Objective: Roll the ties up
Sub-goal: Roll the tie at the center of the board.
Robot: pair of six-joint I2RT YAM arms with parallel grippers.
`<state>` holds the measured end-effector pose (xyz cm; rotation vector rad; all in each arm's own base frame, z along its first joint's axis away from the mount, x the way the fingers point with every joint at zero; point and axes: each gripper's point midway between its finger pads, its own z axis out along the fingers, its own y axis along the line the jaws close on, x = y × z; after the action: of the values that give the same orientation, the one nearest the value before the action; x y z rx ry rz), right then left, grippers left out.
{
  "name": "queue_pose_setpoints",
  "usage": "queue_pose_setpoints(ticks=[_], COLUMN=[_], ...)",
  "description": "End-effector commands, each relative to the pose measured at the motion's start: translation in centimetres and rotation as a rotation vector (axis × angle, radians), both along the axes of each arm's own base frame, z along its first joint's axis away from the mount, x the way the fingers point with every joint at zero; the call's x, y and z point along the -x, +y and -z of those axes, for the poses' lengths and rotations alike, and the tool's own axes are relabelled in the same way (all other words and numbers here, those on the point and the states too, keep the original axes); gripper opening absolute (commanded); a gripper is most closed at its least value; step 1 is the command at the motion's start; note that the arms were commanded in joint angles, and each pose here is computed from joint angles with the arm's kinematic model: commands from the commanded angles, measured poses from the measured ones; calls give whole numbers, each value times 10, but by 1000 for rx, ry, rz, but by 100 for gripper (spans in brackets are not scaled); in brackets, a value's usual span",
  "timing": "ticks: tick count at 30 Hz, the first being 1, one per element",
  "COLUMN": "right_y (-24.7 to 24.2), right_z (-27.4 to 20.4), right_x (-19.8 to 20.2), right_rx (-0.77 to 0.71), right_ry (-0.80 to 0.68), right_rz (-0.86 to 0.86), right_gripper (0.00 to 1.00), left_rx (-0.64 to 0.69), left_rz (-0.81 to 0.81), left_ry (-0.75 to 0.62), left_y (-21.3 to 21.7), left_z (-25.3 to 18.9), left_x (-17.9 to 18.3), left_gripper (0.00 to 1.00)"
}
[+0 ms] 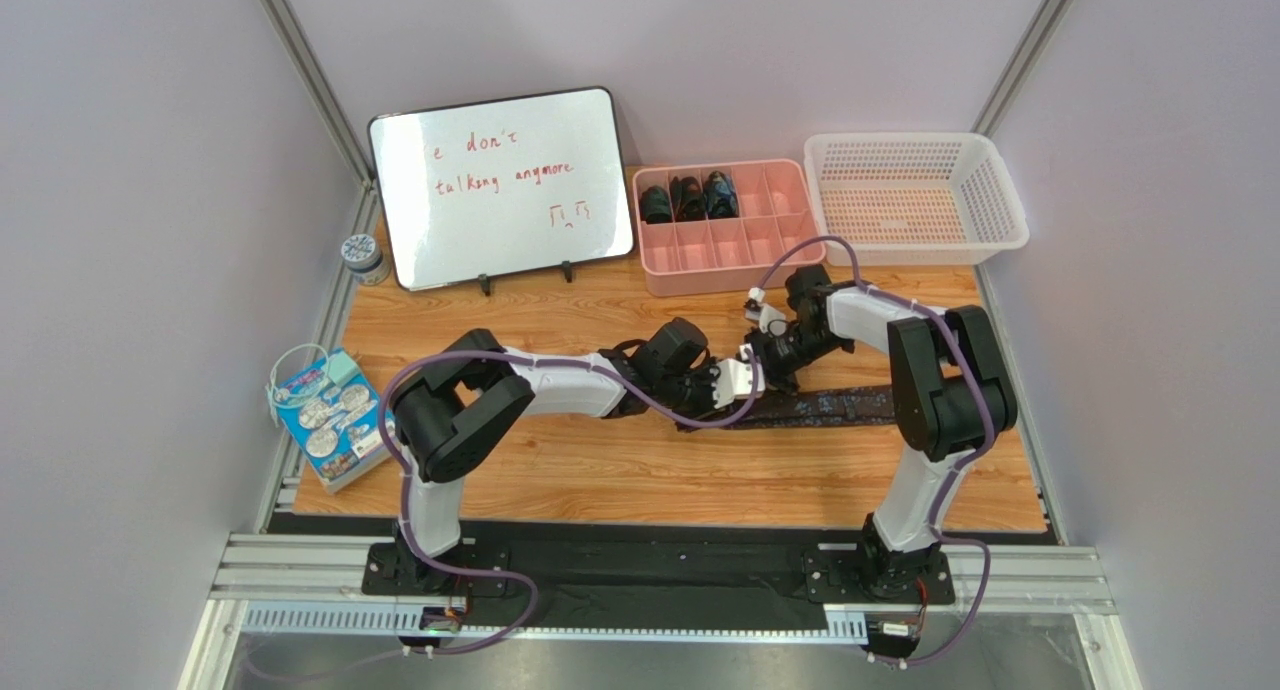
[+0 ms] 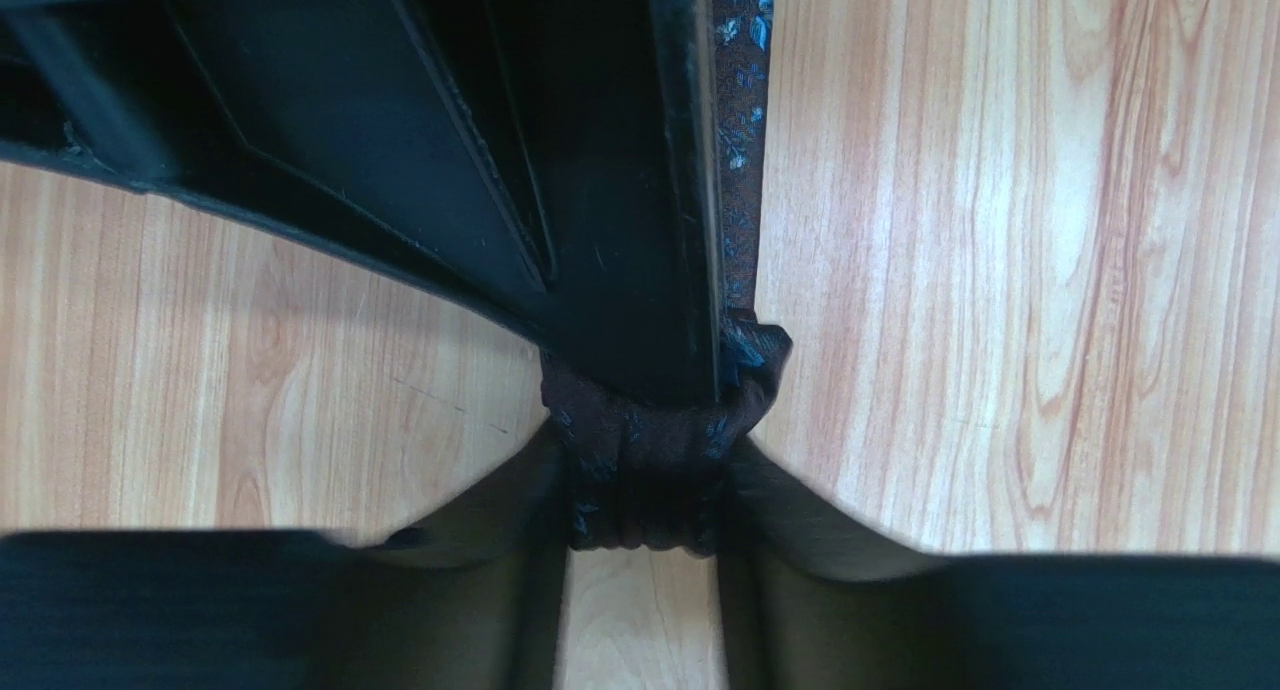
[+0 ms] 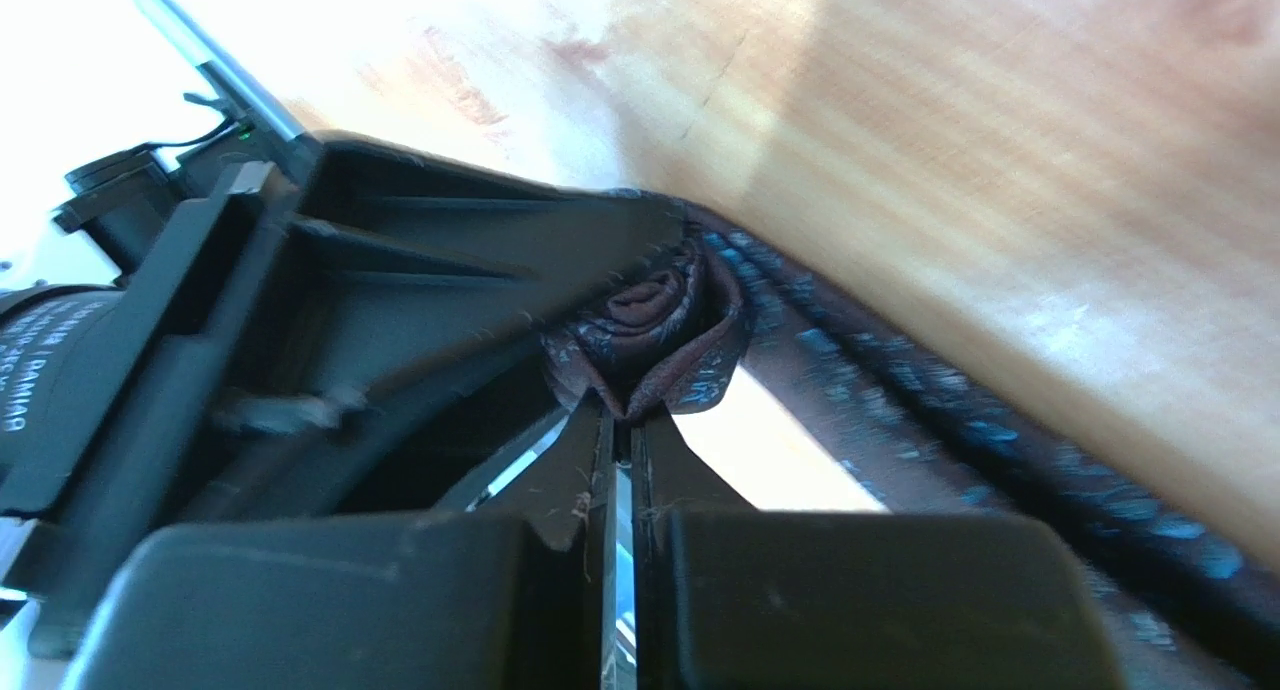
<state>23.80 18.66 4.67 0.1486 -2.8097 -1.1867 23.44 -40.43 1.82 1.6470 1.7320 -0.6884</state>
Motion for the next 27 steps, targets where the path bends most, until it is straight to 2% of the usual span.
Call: queue_pose_setpoints(ticks=[1,2,4,5,6,15,16,19,23,27], right_y=[-34,-37,-42,-45,-46,-51,-54,-57,-57,-58], right_z=[41,46,53,55,59,76,79,85,87,90], right_x=[-20,-18,-18,-20,-18,-28,-27,-24,-27,-27], right_rx=[221,243,276,293,304,396,422,460,524,551], right_ry=[-67,-51,-38,-39,-27,-31,-35,-29,-68,-54], right_rz=[11,16,24,31,28,12,7,4,7,20], right_gripper=[0,0,0,0,0,0,0,0,0,0], left_rx=[-169,-139,-62,-34,-14,232,300,367,402,453], left_rz=[-13,-2,0,12,13,15,14,-2,-49,-27], left_ry=[154,160,141,147,142,82,49,60,91,157], left_y=[57,54,48,44,41,11,2,-8,-18,-26], left_z=[47,43,31,27,23,2,-8,-8,-7,-9], left_x=[27,28,20,21,19,8,2,-1,-10,-1], left_gripper=[53,61,70,80,80,84,84,84,76,73])
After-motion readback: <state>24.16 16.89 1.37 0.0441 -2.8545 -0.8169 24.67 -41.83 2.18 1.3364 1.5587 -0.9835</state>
